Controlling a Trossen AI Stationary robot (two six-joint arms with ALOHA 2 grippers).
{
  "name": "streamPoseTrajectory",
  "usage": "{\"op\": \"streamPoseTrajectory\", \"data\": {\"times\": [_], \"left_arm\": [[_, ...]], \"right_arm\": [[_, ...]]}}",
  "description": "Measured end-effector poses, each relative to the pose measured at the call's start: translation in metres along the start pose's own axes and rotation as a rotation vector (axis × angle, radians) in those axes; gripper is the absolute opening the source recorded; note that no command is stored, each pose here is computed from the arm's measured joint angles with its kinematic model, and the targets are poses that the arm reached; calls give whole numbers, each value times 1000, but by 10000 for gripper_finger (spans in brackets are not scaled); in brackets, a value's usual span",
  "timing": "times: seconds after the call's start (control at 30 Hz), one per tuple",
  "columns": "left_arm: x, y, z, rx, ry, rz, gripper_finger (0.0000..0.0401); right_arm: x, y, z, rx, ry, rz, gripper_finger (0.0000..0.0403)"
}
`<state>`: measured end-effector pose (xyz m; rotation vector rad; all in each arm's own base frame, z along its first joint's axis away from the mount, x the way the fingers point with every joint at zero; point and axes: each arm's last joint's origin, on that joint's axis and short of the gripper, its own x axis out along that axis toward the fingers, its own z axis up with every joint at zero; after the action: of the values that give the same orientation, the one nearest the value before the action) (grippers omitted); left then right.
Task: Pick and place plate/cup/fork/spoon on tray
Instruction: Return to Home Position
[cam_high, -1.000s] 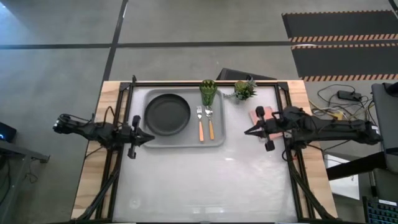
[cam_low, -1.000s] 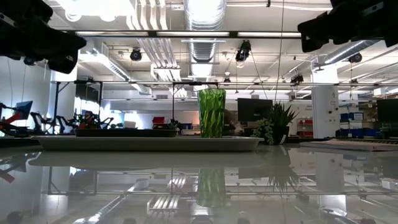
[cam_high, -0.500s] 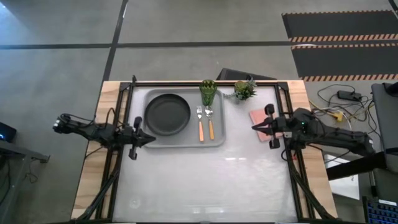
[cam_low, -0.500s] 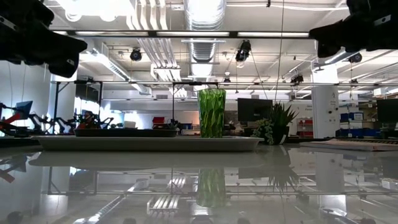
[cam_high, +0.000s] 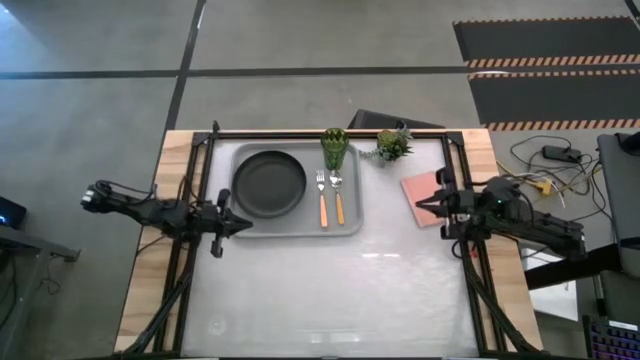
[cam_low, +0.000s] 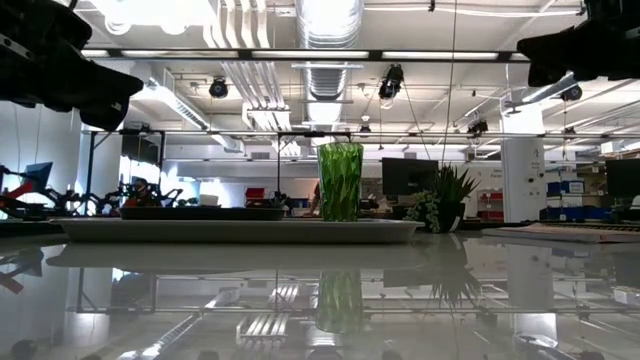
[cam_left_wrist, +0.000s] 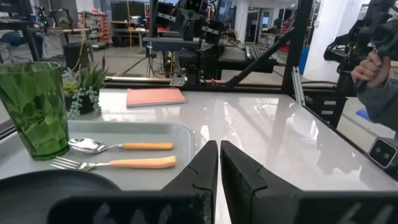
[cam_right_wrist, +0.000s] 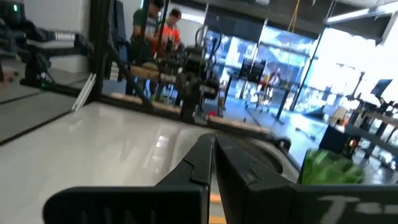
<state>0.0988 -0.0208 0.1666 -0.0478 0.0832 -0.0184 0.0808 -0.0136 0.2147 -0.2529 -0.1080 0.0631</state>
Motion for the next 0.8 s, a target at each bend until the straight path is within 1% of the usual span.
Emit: {"op": "streamPoseTrajectory", "data": {"times": [0.1, 0.3, 0.37, 0.53, 0.63, 0.73, 0.8], "left_arm": [[1, 0, -1, 3, 13, 1, 2], [3, -1, -3, 11, 42, 3, 2], [4, -1, -4, 13, 50, 3, 2], [5, -1, -6, 19, 74, 5, 2], [6, -1, -7, 23, 89, 6, 2], [7, -1, -9, 27, 104, 6, 2], [8, -1, -9, 30, 113, 7, 2]], "right_arm": [[0, 1, -2, 6, 15, 17, 9], [1, 5, -7, 32, 7, 124, 9], [2, 5, -10, 32, 3, 142, 9], [4, 8, -24, 25, 31, 148, 9], [6, 10, -37, 31, 54, 153, 9], [9, 10, -41, 12, 10, 144, 9], [9, 10, -42, -23, 1, 150, 9]]}}
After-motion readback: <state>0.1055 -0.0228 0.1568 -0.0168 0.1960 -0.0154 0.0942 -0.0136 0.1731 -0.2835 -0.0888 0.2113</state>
